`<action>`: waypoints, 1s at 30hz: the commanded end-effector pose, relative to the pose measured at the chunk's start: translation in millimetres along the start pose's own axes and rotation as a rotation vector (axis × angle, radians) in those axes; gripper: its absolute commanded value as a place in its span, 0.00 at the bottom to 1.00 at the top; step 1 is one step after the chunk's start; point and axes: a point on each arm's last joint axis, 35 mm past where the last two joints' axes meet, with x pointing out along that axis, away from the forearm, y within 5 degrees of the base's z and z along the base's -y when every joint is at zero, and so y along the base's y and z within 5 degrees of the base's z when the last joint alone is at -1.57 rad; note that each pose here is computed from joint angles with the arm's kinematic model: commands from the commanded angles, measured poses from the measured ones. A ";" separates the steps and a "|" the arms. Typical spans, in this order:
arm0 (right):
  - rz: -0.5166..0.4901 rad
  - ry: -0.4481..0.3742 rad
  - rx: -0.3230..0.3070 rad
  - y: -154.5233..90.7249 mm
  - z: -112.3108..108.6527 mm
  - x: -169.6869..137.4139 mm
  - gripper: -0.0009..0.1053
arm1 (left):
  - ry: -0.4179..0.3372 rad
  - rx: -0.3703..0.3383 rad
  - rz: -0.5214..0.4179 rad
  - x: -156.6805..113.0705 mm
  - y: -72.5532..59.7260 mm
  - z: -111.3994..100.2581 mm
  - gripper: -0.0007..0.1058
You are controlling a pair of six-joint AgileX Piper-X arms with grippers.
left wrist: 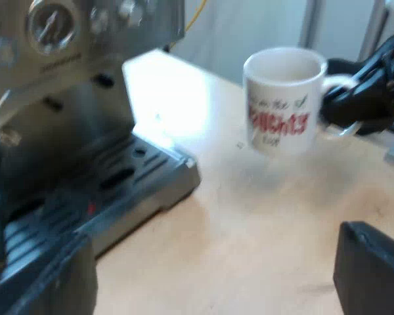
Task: Place mug into machine
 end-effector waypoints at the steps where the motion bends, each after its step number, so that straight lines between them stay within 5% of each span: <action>1: -0.007 -0.076 -0.016 0.5 17.0 -14.8 0.01 | -0.005 -0.019 0.041 -15.3 -0.7 -6.4 0.73; 15: 0.059 -0.133 -0.002 22.4 28.3 -28.9 0.01 | -0.006 -0.051 0.150 -61.2 0.6 -40.2 0.73; 30: 0.064 -0.124 -0.001 39.2 44.7 7.2 0.01 | 0.019 -0.046 0.170 -21.8 12.3 -50.2 0.73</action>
